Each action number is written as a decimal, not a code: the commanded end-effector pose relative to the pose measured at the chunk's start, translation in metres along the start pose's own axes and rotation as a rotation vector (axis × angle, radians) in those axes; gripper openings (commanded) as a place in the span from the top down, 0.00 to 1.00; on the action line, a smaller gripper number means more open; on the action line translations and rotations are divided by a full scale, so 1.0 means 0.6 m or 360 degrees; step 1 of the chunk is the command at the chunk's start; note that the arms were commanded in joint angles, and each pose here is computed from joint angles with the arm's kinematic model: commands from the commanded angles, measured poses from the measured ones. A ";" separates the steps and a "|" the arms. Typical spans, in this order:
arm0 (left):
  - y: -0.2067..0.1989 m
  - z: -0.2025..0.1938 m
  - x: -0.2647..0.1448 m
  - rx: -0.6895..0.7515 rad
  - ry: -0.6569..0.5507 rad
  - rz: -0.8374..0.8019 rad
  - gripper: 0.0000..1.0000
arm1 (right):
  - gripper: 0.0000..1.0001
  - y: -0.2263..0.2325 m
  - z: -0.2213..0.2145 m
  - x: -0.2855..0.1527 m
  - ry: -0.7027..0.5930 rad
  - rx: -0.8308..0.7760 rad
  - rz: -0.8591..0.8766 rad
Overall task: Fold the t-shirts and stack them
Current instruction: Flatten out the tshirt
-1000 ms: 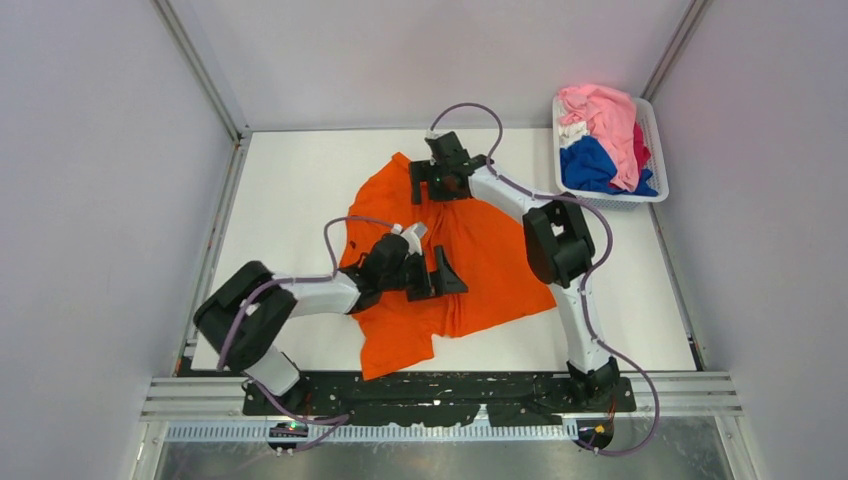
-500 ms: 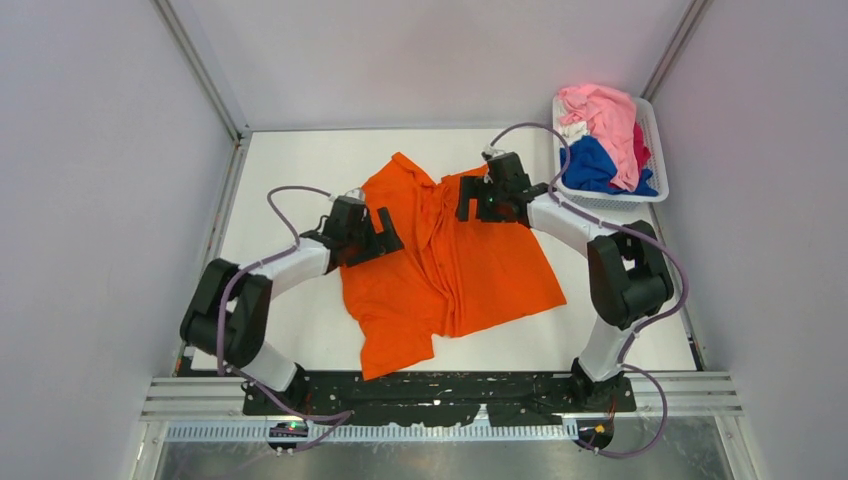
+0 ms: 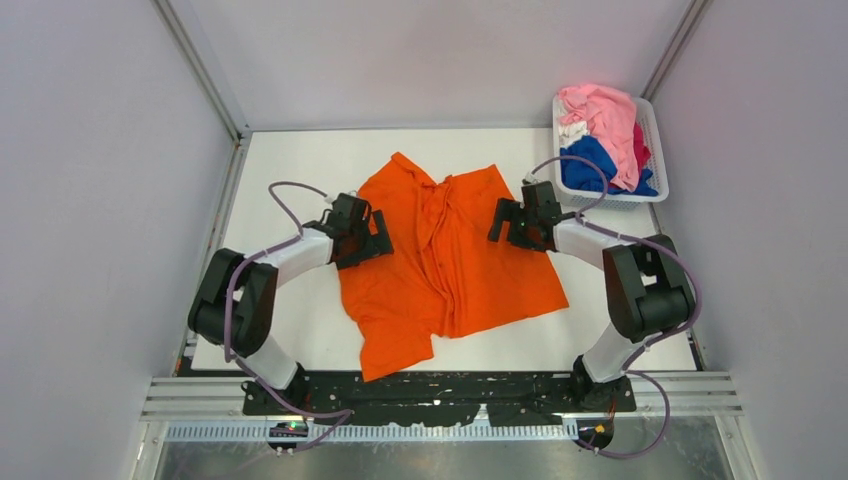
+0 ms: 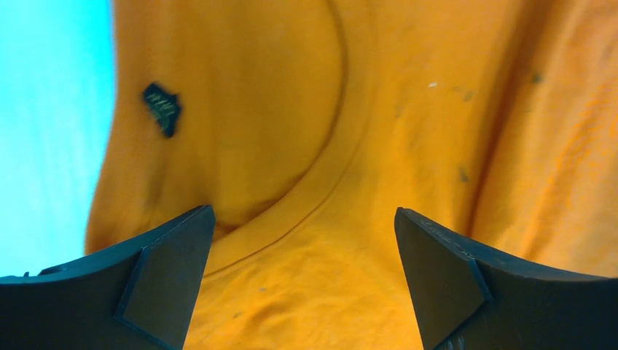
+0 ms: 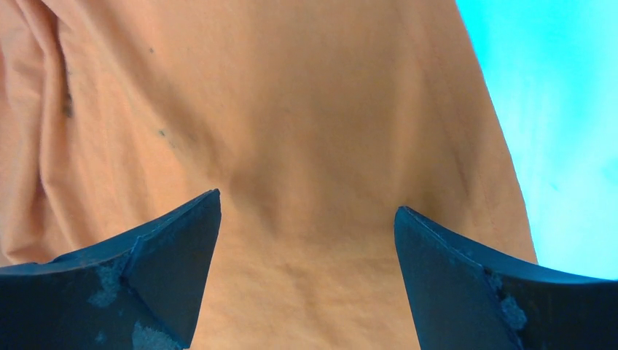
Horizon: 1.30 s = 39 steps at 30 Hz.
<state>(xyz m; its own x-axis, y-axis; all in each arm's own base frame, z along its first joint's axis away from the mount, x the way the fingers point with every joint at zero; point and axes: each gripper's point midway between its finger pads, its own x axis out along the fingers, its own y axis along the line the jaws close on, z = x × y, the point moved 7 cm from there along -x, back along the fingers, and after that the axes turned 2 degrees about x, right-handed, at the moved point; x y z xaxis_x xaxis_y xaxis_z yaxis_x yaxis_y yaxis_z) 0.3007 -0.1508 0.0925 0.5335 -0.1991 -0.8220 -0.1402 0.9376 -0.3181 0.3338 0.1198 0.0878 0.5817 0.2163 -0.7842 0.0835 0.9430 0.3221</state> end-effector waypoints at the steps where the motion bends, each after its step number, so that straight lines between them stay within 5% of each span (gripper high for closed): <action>1: 0.052 -0.005 -0.027 0.0014 -0.0029 0.0256 0.01 | 0.05 -0.047 -0.045 -0.027 0.0037 0.0075 -0.0199; 12: 0.088 0.003 -0.049 -0.0042 -0.0043 0.0338 0.01 | 0.05 -0.113 -0.054 -0.115 -0.0163 0.0116 -0.0561; 21: -0.030 0.111 -0.099 -0.0051 -0.0294 -0.0273 0.01 | 0.04 -0.031 0.032 -0.151 -0.0420 -0.0105 -0.0130; 28: -0.127 0.226 -0.042 -0.0151 -0.0360 -0.0555 0.01 | 0.05 -0.022 0.014 -0.150 -0.0381 -0.0196 0.0009; 39: -0.173 0.315 0.103 -0.0272 -0.0349 -0.0490 0.01 | 0.05 -0.041 0.013 -0.149 -0.0388 -0.0228 -0.0142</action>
<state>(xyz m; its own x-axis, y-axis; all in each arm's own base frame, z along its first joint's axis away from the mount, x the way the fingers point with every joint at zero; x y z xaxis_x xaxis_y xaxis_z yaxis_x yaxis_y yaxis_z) 0.4830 -0.1979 0.1504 0.6984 -0.3507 -0.6239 -0.0899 0.8219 -0.5626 0.2847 0.0782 0.1473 0.7349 0.1022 -0.6704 0.0382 0.9808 0.1914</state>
